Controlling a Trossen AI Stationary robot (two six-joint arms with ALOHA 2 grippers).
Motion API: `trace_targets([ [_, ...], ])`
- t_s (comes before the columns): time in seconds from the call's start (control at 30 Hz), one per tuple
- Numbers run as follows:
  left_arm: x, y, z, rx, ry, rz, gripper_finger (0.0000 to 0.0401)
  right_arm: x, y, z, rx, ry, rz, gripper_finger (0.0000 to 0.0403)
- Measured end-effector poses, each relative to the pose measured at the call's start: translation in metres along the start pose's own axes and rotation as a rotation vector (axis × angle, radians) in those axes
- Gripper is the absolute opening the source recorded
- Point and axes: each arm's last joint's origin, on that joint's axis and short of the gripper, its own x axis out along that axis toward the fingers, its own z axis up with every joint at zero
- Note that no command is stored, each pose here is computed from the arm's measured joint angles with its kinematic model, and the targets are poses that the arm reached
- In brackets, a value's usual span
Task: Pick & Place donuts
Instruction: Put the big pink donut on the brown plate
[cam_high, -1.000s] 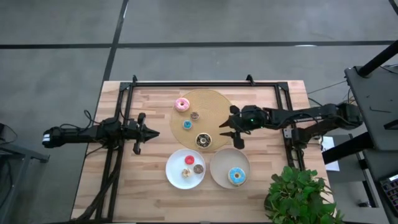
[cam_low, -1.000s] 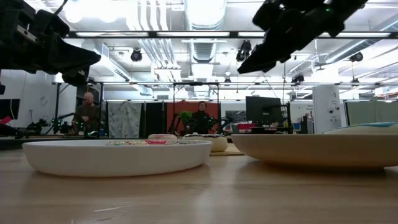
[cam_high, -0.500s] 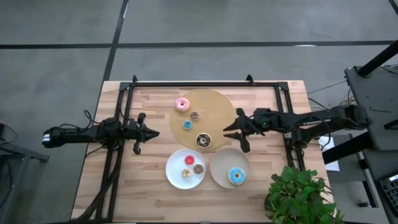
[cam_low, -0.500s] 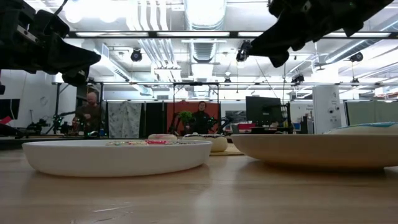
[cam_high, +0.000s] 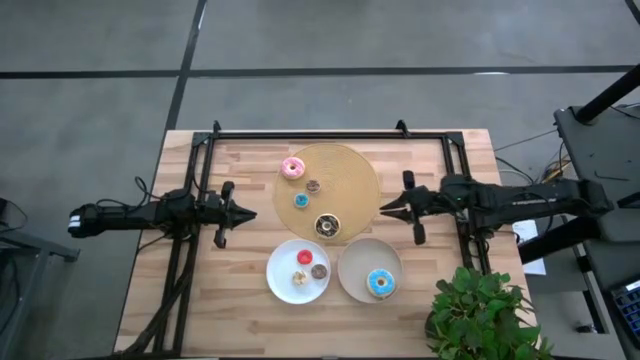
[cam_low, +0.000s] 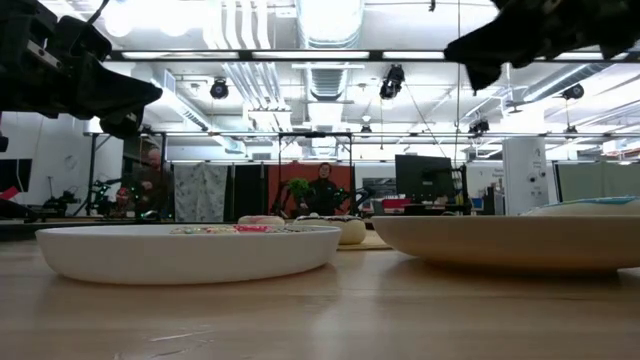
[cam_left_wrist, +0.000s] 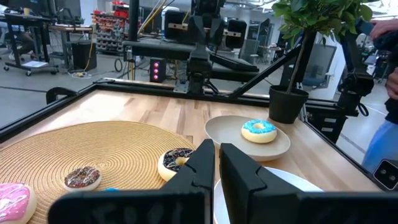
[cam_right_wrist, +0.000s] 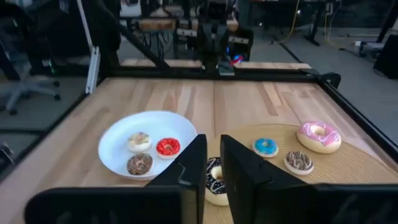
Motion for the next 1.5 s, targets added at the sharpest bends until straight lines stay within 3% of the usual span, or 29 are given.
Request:
trace_targets([
  [0.27,0.0,0.0,0.0,0.0,0.0,0.0,0.0,-0.023,0.002,-0.021,-0.026,-0.058,0.0,0.001],
  [0.7,0.0,0.0,0.0,0.0,0.0,0.0,0.0,-0.045,0.006,-0.045,-0.004,-0.159,0.064,0.0008],
  [1.5,0.0,0.0,0.0,0.0,0.0,0.0,0.0,-0.063,0.008,-0.056,0.005,-0.299,0.054,0.0008],
])
